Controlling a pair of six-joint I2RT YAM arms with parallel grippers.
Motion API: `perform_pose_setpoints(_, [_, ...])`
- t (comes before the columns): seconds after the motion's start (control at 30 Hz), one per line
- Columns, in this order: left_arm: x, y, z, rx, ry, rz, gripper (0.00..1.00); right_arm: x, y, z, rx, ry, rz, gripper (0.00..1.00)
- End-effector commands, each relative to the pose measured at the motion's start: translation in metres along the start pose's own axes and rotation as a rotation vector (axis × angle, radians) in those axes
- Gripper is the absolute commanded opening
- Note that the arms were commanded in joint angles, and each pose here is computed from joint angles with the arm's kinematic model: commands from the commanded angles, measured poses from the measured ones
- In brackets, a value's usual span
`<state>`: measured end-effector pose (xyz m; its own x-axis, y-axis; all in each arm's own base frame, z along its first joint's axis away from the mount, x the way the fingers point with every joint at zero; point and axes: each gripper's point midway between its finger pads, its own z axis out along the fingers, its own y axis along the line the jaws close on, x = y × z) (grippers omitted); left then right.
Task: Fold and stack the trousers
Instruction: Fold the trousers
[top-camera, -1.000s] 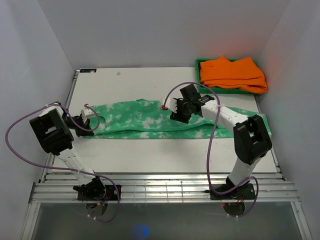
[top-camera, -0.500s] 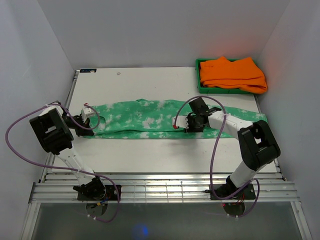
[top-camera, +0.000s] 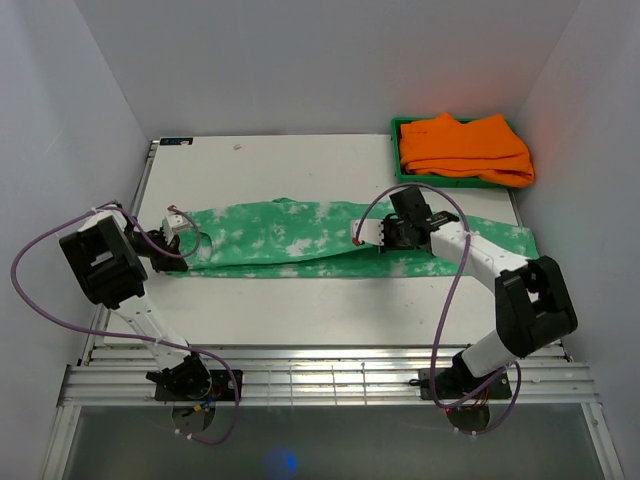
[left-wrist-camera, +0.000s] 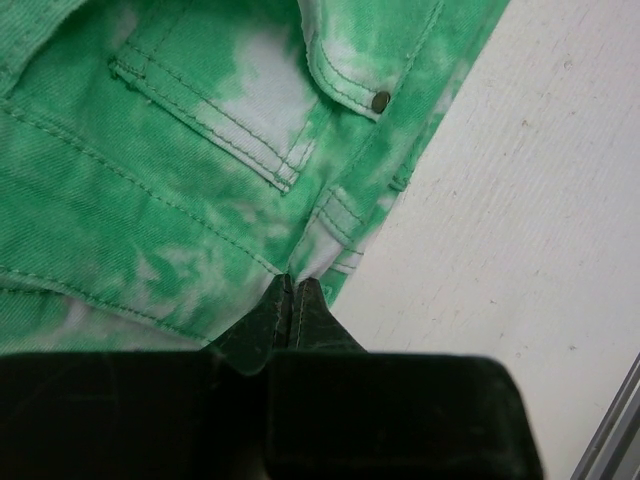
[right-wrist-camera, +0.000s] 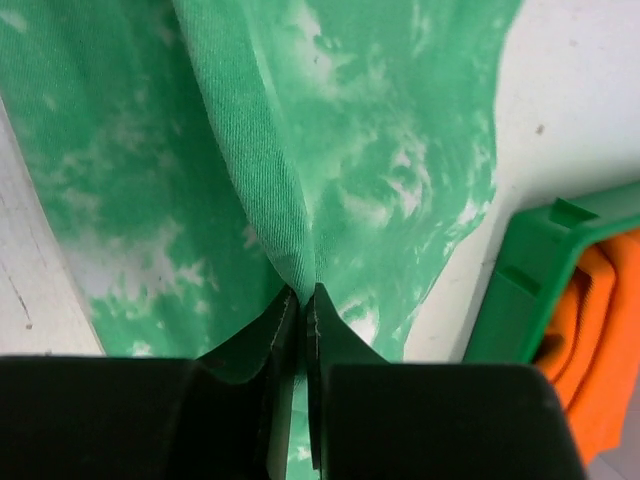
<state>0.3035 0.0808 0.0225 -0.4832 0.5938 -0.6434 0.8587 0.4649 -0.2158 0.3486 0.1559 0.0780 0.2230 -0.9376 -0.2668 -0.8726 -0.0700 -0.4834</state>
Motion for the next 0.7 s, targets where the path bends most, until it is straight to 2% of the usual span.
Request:
perform_pose_setpoints(0.0, [0.046, 0.036, 0.007, -0.067, 0.169, 0.079, 0.0, -0.002, -0.012, -0.034, 0.042, -0.016, 0.009, 0.08])
perform_pose_setpoints(0.17, [0.046, 0.039, 0.005, -0.079, 0.174, 0.082, 0.0, 0.005, 0.014, -0.037, -0.018, -0.017, 0.022, 0.08])
perform_pose_setpoints(0.4, [0.046, 0.046, -0.005, -0.107, 0.187, 0.09, 0.0, 0.024, 0.062, -0.001, -0.114, 0.014, 0.062, 0.08])
perform_pose_setpoints(0.67, [0.053, 0.049, -0.013, -0.125, 0.206, 0.074, 0.0, 0.019, 0.065, 0.015, -0.145, -0.004, 0.095, 0.08])
